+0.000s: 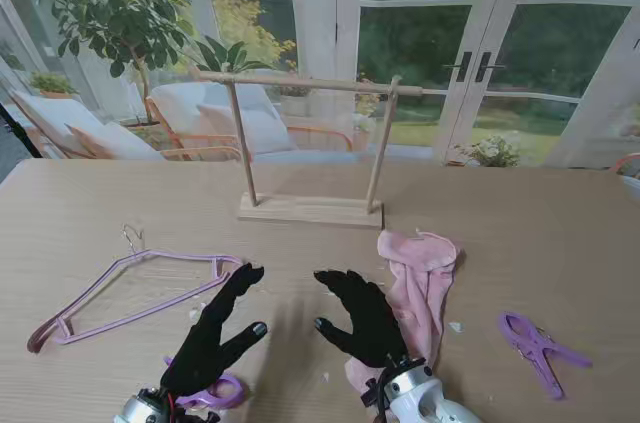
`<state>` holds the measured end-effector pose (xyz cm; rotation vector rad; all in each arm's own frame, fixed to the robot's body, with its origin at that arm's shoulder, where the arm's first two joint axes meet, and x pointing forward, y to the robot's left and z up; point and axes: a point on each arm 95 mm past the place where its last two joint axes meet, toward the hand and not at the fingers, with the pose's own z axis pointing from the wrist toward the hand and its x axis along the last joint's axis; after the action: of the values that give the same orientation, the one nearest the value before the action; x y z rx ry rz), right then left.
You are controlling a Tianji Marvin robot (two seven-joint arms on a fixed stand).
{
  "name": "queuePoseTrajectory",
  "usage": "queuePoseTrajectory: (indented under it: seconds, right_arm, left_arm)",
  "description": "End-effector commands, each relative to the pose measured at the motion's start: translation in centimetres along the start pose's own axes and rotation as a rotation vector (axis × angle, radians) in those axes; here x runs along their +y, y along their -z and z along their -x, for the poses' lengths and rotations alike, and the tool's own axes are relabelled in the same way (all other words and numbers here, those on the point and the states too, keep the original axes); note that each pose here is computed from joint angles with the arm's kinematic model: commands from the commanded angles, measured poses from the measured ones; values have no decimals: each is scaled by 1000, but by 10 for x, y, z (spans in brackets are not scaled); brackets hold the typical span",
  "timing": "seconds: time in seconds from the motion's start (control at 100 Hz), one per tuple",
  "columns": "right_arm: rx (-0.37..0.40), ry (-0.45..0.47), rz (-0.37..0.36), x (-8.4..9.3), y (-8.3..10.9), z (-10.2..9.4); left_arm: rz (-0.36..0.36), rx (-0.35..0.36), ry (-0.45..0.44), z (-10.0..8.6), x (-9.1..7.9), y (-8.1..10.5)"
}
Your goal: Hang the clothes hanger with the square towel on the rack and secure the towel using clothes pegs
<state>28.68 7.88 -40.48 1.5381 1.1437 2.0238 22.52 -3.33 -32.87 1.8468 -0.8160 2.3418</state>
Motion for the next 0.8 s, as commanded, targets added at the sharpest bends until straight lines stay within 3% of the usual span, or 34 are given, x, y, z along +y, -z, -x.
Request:
queuePoseTrajectory:
  seconds: [0.0,0.52,0.62,0.79]
  right_arm:
    - [-3,-11,-12,-5,2,-6]
    - [-24,-28,20,-2,1,-4]
    - [-20,-29,30,1,2,-6]
    - [-11,-32,63,6,6,-9]
  left_arm:
    - [12,7,7,-3,3,3]
    - [-15,-7,3,-5,-8,1]
    - [-47,-19,-53,-7,-25,2]
    - [-105,-115,-174,-6,-76,-2]
